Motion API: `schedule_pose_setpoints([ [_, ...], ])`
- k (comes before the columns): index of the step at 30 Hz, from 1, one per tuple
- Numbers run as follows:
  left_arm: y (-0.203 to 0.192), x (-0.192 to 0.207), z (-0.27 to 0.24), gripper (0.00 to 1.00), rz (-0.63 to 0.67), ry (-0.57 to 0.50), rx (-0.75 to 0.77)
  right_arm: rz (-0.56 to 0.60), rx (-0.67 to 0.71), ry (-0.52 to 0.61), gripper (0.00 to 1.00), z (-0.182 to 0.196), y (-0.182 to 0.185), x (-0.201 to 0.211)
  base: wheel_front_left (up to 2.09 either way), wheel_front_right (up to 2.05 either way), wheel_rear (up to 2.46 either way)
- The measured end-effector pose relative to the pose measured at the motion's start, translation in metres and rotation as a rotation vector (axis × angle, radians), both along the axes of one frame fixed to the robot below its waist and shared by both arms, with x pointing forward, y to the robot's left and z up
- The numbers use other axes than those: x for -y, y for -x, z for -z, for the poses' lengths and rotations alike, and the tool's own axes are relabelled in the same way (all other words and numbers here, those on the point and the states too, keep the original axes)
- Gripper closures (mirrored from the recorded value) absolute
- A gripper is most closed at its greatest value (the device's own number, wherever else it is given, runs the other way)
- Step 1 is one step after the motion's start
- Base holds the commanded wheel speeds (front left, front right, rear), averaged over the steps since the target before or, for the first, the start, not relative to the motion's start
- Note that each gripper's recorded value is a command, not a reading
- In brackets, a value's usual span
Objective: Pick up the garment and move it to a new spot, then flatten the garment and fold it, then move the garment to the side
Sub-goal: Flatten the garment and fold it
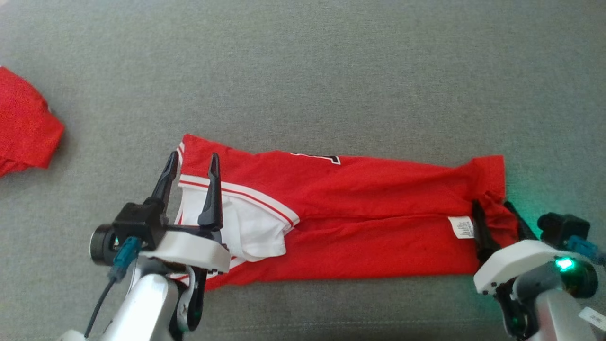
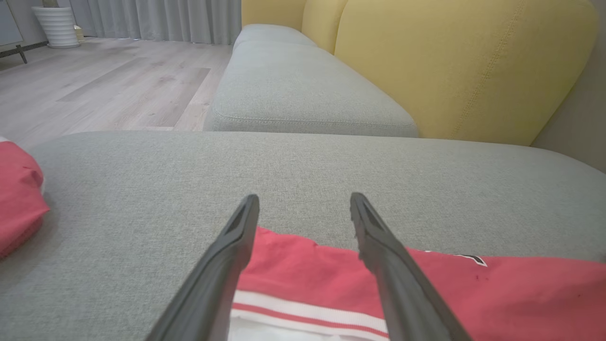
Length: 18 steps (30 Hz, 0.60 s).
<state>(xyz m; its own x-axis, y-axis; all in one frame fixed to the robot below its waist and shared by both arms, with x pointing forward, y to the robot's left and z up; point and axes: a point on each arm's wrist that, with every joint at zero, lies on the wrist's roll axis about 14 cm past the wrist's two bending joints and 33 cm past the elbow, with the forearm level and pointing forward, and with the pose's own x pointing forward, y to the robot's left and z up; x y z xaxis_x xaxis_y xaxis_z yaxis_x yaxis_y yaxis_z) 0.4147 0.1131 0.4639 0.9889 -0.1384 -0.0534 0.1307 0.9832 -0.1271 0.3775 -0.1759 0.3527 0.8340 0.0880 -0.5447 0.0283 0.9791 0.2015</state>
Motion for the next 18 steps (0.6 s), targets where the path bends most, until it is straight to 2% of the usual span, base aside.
schedule_pose_setpoints([
  [1, -0.001, 0.000, 0.000, 0.00, 0.000, 0.000, 0.001, 0.001, -0.002, -0.008, 0.11, 0.001, 0.002, -0.001, 0.00, 0.00, 0.00],
  [2, -0.001, 0.001, 0.000, 0.00, 0.001, 0.001, 0.002, 0.002, -0.004, -0.016, 0.11, 0.001, 0.004, -0.002, 0.00, 0.00, 0.00],
  [3, -0.001, 0.002, 0.000, 0.00, 0.003, 0.003, 0.002, 0.000, -0.006, -0.020, 0.28, 0.001, 0.005, -0.003, 0.00, 0.00, 0.00],
  [4, -0.001, 0.002, 0.000, 0.00, 0.005, 0.003, 0.002, 0.000, -0.008, -0.027, 0.60, 0.002, 0.005, -0.005, 0.00, 0.00, 0.00],
  [5, -0.002, 0.003, 0.000, 0.00, 0.006, 0.004, 0.002, 0.000, -0.010, -0.033, 1.00, 0.002, 0.006, -0.006, 0.00, 0.00, 0.00],
  [13, -0.004, 0.001, -0.003, 0.00, 0.003, 0.001, 0.013, 0.042, 0.024, -0.042, 1.00, -0.004, 0.003, 0.001, 0.00, 0.00, 0.00],
  [18, -0.005, 0.004, -0.008, 0.00, 0.003, 0.011, 0.024, 0.151, 0.064, 0.022, 1.00, -0.021, -0.003, 0.048, 0.00, 0.00, 0.00],
])
